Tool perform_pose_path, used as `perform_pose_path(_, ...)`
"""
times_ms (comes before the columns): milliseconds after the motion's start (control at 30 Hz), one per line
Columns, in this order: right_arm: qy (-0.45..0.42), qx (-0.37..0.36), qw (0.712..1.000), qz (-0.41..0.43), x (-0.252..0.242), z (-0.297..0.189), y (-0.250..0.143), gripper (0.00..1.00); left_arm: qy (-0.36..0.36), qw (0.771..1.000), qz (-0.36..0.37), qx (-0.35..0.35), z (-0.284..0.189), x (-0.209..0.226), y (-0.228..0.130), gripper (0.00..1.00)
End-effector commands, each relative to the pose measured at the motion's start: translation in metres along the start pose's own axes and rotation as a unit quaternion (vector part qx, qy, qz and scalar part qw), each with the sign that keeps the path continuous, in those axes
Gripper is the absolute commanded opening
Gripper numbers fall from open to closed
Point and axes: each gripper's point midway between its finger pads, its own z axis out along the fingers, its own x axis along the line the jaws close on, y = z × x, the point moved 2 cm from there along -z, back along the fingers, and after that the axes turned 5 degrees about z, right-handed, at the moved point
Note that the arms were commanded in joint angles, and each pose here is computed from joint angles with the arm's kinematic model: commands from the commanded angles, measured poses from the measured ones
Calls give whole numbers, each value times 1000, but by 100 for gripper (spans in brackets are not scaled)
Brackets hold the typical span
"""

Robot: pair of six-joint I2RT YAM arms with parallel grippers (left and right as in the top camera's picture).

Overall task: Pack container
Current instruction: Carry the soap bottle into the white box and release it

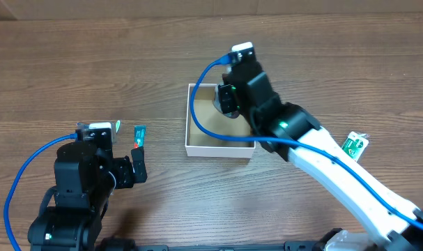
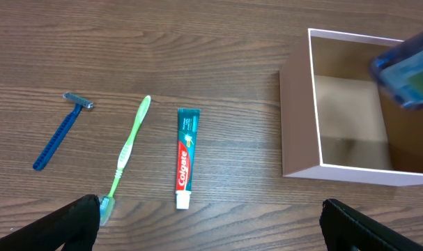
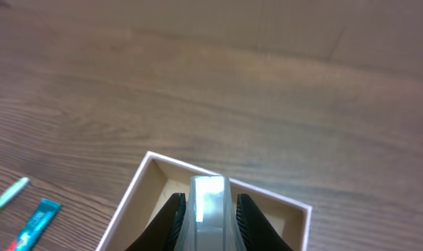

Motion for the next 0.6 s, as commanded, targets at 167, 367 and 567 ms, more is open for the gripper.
perform_pose_path(167,7,-45,995,90,8,15,25,4,0,1000,-9,-9,-6,0,7,100)
perform_pose_path(367,-1,-26,993,118,9,35,11,4,0,1000,-10,-9,-6,0,7,100)
perform_pose_path(567,-12,-4,992,124,9,55,-5,4,0,1000,-10,-9,-6,0,7,100)
